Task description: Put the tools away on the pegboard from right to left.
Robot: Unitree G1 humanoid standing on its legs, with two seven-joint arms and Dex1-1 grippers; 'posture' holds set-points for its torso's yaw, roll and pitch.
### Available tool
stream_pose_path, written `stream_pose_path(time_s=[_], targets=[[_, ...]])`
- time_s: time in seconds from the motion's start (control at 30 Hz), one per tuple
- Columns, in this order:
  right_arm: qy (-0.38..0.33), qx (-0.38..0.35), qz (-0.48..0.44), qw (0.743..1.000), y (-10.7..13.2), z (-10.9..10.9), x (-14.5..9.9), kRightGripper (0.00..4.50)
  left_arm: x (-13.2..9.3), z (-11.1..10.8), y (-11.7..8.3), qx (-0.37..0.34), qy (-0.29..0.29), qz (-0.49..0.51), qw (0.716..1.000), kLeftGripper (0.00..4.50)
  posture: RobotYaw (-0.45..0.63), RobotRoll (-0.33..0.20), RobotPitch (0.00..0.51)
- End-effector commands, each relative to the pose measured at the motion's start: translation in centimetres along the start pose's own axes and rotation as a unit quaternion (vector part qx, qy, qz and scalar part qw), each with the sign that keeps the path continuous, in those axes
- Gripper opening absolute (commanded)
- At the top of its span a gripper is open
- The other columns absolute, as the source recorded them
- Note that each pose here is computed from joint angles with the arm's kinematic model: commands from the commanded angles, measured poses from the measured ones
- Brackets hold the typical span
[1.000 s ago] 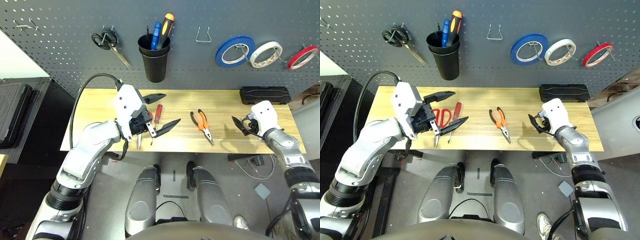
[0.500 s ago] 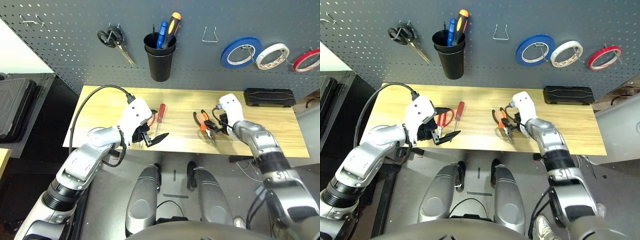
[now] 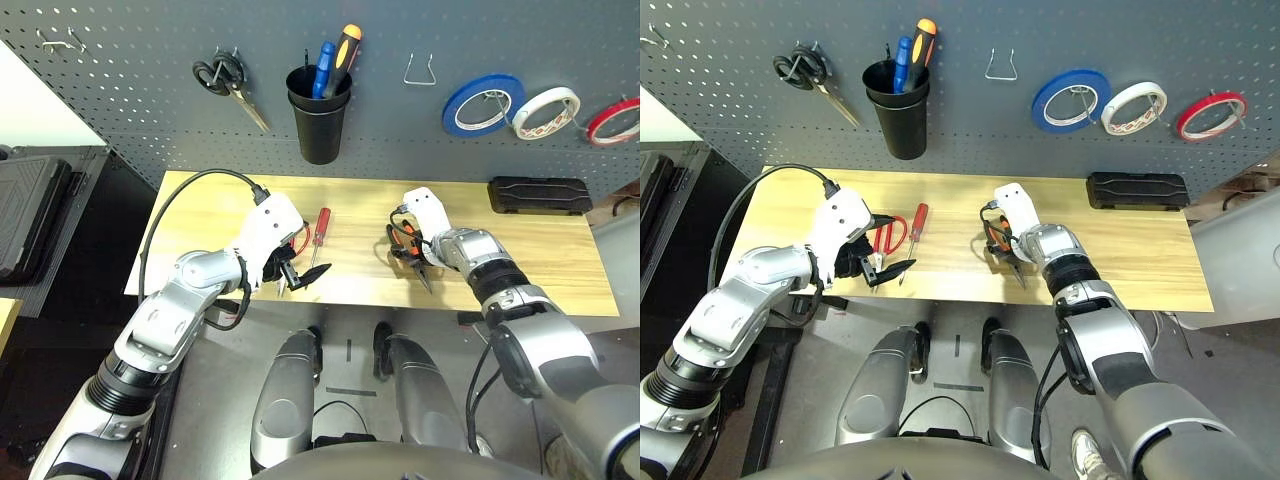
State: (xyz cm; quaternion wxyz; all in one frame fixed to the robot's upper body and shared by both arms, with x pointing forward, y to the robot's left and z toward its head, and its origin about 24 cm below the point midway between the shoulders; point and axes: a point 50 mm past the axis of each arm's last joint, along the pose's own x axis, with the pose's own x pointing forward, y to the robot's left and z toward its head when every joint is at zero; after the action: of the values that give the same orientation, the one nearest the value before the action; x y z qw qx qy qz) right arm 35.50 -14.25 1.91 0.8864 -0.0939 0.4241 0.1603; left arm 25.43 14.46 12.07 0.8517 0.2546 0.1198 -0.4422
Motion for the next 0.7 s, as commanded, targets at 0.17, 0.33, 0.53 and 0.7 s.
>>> stream_pose_path(time_s=[0.17, 0.33, 0.53, 0.7], targets=[[0.057, 0.042, 0.001, 0.997, 0.6, -2.3, 0.9, 3.25, 0.1, -0.6, -0.1, -0.012, 0.018, -0.006, 1.000, 4.50, 0.31, 0.000, 0.281], [0.017, 0.039, -0.004, 0.999, -0.1, -1.4, 0.6, 3.06, -0.1, -0.5, 0.0, -0.013, 0.010, 0.000, 1.000, 4.50, 0.30, 0.000, 0.280], [-0.085, -0.020, 0.003, 0.996, -1.1, 0.8, -0.7, 3.06, -0.8, 1.0, 0.3, -0.002, -0.072, 0.016, 0.997, 4.50, 0.30, 0.000, 0.275], [-0.163, -0.076, 0.001, 0.984, -2.3, 1.4, -2.7, 3.06, -1.9, 3.0, 0.6, 0.004, -0.144, 0.027, 0.989, 4.50, 0.30, 0.000, 0.270]])
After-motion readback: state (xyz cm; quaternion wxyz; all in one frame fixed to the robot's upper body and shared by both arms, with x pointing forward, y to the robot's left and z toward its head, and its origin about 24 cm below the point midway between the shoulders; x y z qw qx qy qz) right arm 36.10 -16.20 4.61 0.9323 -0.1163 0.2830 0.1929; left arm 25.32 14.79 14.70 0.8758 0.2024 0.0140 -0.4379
